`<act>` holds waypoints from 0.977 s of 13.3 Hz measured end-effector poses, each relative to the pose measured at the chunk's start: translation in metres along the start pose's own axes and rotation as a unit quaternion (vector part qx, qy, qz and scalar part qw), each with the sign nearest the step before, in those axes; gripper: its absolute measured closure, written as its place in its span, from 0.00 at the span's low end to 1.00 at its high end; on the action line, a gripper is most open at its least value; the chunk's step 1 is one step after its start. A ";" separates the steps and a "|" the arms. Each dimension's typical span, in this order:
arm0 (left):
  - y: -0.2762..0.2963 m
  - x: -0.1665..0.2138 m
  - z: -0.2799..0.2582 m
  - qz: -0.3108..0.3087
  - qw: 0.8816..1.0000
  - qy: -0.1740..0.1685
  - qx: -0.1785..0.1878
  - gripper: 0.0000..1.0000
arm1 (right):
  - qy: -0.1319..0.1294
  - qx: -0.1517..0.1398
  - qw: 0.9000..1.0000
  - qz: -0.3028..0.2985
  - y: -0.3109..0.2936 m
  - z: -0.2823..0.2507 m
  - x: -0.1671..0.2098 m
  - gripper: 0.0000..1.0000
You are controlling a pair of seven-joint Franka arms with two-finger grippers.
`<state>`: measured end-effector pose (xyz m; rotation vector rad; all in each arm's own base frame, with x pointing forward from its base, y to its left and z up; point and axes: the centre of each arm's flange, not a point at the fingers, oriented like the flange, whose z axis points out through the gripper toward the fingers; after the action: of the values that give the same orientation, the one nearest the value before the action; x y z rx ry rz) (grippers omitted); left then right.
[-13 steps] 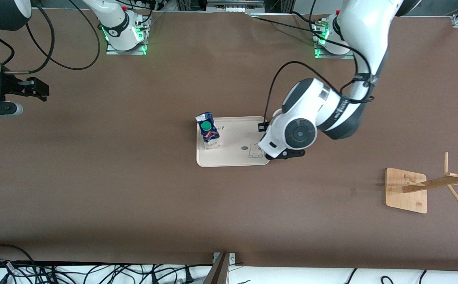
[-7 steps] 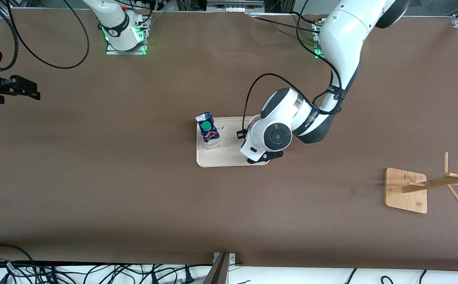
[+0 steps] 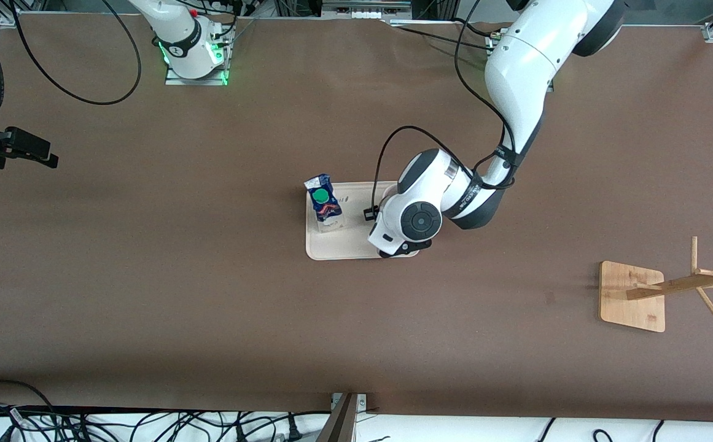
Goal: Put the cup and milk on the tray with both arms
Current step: 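Lower the mug onto the tray beside the carton with the left gripper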
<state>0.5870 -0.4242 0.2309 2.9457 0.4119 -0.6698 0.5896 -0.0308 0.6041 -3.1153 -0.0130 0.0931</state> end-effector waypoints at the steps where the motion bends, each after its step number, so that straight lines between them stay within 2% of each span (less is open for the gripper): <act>1: 0.000 0.000 0.000 0.000 1.000 0.000 0.000 0.91 | 0.000 -0.005 1.000 0.000 0.001 0.000 0.000 0.00; 3: -0.001 0.002 -0.004 -0.001 1.000 0.003 -0.002 0.77 | 0.000 -0.011 1.000 0.001 0.002 0.000 0.000 0.00; 10: -0.006 0.008 -0.029 0.003 1.000 0.014 -0.014 0.06 | 0.001 -0.020 1.000 0.001 0.004 -0.002 -0.001 0.00; 11: -0.009 0.007 -0.038 0.004 1.000 0.012 -0.011 0.00 | 0.001 -0.021 1.000 0.001 0.004 -0.002 -0.001 0.00; 13: -0.018 0.003 -0.065 0.014 1.000 0.009 -0.007 0.00 | 0.002 -0.021 1.000 -0.001 0.002 -0.002 -0.001 0.00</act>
<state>0.6111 -0.3967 0.2876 2.9399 0.3747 -0.6358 0.5890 -0.0333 0.6064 -3.1577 -0.0172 0.0868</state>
